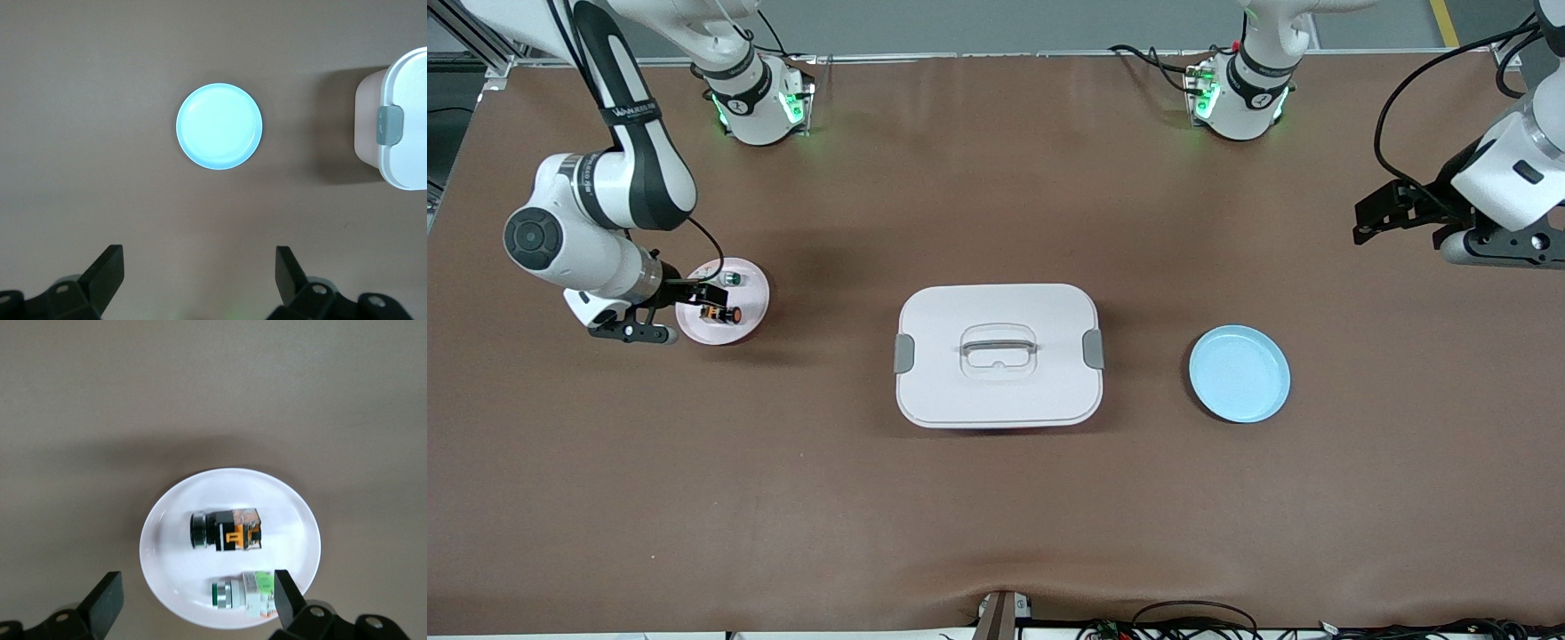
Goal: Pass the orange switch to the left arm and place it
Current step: 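Lower the right gripper and close it on the black-orange switch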
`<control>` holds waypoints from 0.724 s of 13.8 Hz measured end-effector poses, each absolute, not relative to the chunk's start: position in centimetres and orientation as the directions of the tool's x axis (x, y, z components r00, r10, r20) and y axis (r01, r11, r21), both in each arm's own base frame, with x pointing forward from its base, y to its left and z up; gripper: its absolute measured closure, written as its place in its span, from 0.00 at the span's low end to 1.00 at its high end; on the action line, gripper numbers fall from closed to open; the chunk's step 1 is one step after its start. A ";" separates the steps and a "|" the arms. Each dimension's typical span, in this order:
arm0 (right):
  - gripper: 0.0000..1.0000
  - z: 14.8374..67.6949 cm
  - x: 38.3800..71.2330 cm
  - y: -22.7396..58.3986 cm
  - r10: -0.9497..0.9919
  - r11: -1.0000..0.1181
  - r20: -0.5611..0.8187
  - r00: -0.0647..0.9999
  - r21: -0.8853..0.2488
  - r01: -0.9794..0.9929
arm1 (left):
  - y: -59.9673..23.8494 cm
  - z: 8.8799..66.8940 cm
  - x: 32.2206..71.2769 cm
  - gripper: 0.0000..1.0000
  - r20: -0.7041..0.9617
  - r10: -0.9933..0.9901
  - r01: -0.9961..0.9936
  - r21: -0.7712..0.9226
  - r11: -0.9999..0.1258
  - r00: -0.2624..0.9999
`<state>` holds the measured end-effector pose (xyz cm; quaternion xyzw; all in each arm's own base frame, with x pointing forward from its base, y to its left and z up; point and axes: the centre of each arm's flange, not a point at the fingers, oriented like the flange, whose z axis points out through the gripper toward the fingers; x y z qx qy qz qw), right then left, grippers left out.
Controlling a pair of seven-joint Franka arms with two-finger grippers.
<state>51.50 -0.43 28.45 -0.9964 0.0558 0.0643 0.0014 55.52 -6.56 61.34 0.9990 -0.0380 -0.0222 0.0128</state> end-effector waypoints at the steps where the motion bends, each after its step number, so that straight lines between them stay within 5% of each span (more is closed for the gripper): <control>1: 0.00 27.7 51.1 -0.6 -0.115 -0.993 -0.105 0.988 0.003 -0.115 | -6.6 61.2 55.6 0.00 -0.045 -0.077 -0.076 0.027 -0.997 0.996; 10: 0.00 24.0 49.7 -3.2 -0.139 -0.990 -0.054 0.989 0.001 -0.139 | -6.7 60.7 55.6 0.00 -0.062 -0.079 -0.077 0.028 -0.997 0.995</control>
